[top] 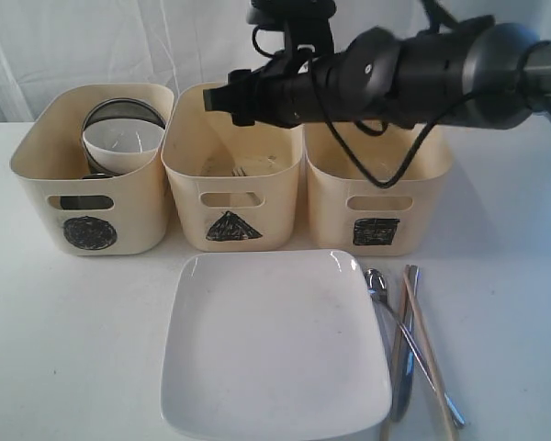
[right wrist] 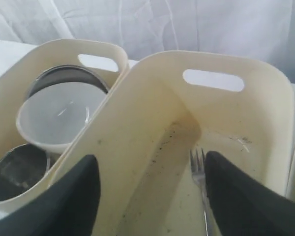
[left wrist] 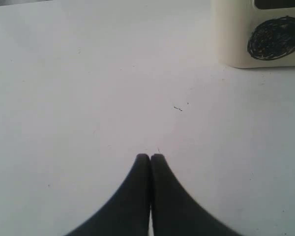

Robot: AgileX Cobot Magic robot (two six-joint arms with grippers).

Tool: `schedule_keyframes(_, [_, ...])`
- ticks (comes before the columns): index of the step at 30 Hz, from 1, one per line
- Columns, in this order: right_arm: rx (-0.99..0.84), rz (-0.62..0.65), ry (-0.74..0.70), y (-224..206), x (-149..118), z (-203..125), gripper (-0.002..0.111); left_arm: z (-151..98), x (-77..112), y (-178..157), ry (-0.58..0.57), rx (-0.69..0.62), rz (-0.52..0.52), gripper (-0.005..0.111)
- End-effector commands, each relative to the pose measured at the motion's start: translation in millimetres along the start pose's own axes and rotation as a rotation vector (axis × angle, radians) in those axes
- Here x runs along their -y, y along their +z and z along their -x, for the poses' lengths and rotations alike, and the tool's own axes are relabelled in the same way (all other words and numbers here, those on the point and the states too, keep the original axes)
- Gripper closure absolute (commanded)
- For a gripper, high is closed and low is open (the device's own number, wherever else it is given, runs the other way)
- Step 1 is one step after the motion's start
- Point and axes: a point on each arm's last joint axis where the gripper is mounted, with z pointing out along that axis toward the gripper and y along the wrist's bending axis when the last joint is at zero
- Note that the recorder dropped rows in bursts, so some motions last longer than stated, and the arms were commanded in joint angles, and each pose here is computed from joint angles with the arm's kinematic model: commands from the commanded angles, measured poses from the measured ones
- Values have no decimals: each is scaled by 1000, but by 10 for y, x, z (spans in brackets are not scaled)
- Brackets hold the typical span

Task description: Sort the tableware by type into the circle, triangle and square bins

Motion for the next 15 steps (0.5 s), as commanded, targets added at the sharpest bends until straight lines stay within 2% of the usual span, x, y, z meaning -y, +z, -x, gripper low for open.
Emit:
schedule_keyframes(1, [-4, 26, -268, -638, -73, 374, 51, -10, 8, 4, -11, 3, -9, 107])
schedule_keyframes(4, [3, 19, -339, -1177, -115, 578, 51, -10, 8, 4, -11, 3, -9, 107])
schedule_keyframes(8, [57, 46, -240, -2020, -213, 772, 51, -10, 8, 4, -11, 3, -9, 107])
schedule_keyframes(12, [93, 83, -176, -2809, -299, 779, 51, -10, 8, 4, -11, 3, -9, 107])
schedule_keyframes(15, [94, 100, -168, -3244, -332, 700, 51, -10, 8, 4, -11, 3, -9, 107])
